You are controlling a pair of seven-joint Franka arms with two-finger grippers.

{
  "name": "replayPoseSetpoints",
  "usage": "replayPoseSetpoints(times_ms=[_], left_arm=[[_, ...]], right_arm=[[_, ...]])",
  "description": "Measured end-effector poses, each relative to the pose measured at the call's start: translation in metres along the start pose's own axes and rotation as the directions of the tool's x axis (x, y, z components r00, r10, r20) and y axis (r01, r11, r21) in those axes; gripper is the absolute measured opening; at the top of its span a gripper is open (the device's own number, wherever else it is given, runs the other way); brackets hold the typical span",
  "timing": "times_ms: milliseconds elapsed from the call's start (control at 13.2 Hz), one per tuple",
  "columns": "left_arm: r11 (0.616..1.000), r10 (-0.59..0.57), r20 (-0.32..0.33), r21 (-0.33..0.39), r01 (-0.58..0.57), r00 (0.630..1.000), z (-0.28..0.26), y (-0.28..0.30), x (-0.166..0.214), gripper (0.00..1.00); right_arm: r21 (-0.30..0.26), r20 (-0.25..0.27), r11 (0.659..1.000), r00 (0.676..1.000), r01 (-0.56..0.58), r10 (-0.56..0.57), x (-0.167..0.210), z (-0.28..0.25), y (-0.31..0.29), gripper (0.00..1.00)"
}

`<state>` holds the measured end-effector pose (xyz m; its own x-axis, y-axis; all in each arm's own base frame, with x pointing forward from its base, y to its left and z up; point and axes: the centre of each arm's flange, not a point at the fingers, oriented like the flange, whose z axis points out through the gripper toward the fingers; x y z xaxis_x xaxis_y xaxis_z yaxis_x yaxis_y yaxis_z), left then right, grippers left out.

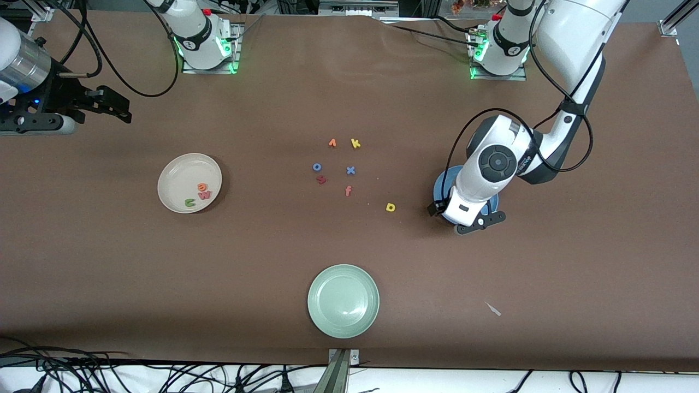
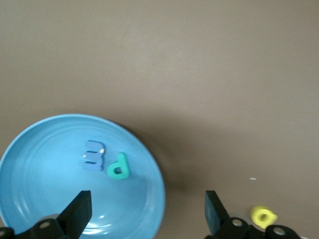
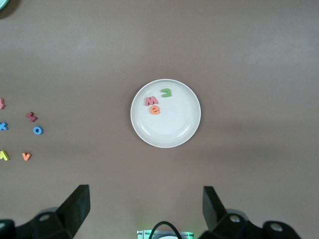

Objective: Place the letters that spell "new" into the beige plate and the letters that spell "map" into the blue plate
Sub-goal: 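Move the left gripper back to the yellow a beside the letters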

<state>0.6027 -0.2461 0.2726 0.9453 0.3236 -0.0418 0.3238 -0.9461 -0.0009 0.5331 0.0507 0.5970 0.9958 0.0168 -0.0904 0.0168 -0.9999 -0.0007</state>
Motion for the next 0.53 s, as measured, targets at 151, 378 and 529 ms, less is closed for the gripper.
replayPoseSetpoints(times_ms=[151,378,529], left_arm=[[1.000,0.007,-0.011,-0.014,-0.007,1.000,-0.012,0.017,-0.001,1.00],[0.997,-0.052,-0.004,-0.049,0.052,0.999,-0.017,0.042,0.006,1.00],[0.991,-0.116,0.017,-0.059,0.117,0.993,-0.013,0.055,0.010,1.00]], right_arm=[[0.000,0.000,1.000,1.000,0.000,0.000,0.000,0.000,0.000,1.00],[-0.001,0.000,1.000,1.000,0.000,0.000,0.000,0.000,0.000,1.00],[-0.001,0.000,1.000,1.000,0.000,0.000,0.000,0.000,0.000,1.00]])
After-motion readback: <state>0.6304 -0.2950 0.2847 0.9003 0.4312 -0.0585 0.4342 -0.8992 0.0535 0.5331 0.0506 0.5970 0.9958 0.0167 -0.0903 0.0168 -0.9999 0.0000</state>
